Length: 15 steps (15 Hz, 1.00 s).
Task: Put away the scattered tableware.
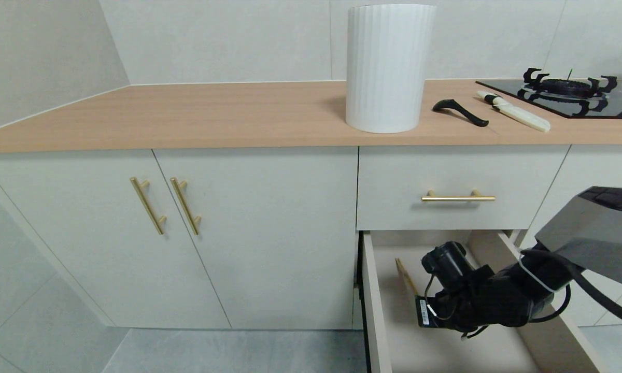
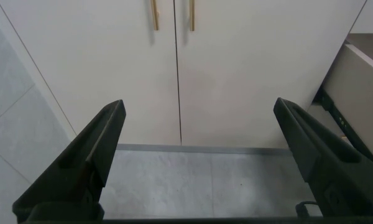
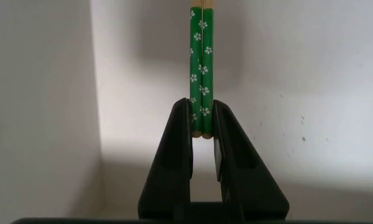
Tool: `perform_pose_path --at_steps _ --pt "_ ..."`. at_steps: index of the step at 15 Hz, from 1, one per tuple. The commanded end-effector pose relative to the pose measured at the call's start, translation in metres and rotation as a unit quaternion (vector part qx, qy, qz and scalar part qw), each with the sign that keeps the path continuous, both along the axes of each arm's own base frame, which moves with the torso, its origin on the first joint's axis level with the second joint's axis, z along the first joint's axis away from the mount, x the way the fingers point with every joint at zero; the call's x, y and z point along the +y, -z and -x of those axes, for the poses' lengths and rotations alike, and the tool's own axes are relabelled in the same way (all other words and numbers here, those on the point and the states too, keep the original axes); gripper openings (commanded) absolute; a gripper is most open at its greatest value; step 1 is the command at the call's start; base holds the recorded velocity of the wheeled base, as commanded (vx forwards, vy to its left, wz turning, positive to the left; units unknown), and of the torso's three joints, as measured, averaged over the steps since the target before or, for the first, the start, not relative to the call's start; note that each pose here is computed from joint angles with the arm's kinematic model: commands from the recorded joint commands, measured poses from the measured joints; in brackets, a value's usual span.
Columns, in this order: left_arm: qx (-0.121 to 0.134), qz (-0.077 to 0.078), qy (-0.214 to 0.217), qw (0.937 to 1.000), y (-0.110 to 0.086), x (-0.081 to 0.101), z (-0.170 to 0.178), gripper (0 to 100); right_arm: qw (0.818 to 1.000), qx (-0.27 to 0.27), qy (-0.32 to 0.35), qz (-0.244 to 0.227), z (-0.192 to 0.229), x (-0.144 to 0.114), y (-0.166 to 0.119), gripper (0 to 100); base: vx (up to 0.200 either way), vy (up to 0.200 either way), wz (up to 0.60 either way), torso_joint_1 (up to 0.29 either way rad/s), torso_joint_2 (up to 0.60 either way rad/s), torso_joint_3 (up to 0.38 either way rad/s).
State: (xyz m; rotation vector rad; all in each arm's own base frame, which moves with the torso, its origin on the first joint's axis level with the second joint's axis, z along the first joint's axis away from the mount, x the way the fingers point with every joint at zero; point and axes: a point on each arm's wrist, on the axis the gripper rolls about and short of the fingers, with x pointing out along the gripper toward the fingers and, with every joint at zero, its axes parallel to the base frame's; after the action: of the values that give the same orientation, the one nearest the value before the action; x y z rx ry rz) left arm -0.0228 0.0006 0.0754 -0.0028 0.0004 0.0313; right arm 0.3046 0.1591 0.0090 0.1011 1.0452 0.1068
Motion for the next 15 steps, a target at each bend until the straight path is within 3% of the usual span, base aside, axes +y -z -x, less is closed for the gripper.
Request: perform_pose_path --at_steps 1,15 --pt "0.0 0.0 0.0 1.0 0.0 0.0 0.0 100 1.0 0.016 0.009 0.01 -0.003 0.0 0.02 0 0.0 0.0 0.0 0.0 0.0 0.0" --pt "0.0 0.0 0.0 1.0 0.0 0.0 0.0 100 0.999 0.005 0.024 0.029 -0.014 0.005 0.034 0 0.0 0.0 0.0 0.0 0.0 0.0"
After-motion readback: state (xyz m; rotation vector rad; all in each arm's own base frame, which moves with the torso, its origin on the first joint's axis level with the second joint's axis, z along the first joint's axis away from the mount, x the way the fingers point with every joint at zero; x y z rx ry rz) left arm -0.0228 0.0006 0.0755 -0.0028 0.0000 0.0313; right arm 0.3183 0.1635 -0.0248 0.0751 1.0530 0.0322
